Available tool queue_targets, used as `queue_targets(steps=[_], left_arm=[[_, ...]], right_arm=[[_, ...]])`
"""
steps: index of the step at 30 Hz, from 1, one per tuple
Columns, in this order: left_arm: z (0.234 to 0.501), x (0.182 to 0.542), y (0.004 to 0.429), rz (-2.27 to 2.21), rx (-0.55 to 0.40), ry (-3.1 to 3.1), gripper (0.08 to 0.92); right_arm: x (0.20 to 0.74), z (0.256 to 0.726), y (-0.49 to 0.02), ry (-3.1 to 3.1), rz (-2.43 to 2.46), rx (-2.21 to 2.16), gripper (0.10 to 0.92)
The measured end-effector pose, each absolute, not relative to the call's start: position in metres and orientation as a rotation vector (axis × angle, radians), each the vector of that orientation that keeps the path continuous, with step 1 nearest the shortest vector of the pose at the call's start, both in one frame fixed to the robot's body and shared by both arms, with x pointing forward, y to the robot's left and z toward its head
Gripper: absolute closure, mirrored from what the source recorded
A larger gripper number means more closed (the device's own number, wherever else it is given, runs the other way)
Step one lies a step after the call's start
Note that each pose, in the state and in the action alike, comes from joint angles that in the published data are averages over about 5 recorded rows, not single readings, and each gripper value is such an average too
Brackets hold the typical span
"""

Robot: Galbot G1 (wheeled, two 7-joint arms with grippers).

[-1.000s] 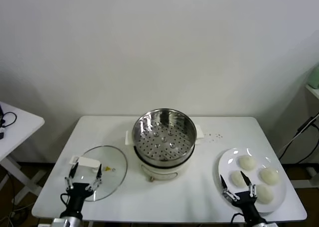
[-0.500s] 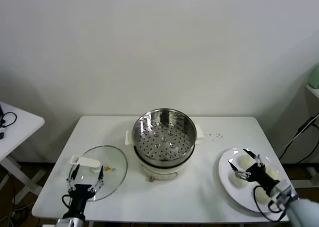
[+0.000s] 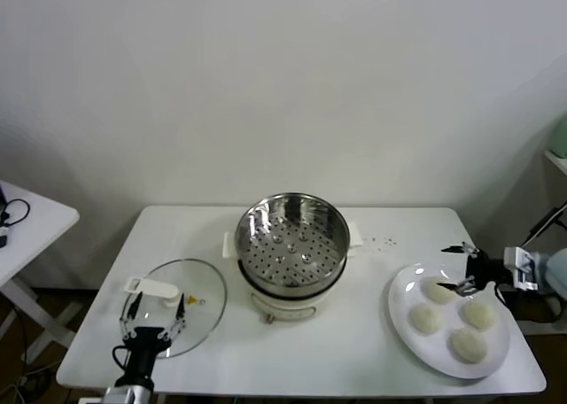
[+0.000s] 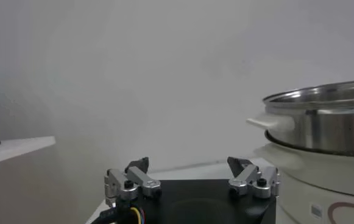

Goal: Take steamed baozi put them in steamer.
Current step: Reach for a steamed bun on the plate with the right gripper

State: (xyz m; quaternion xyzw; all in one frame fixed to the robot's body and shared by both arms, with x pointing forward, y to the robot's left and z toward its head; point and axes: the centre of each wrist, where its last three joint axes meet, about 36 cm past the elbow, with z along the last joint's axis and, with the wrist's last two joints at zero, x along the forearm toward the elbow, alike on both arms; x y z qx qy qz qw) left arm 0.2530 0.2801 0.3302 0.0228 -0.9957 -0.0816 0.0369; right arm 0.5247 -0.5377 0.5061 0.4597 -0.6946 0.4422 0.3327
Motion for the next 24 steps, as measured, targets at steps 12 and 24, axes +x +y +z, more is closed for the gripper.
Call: queue_targets(steps=[12,24], left_arm=[[0.331,0.259,0.285,-0.259,0.102,-3.037,0.177],[0.329,0.261,0.291,-0.268,0.129,-3.016,0.177]], right_arm=[[0.579,0.494,-0.528,-1.49,1.208,1.251,0.2],[0.614,0.462,-0.489,-1.372,1.238,1.304,0.2]])
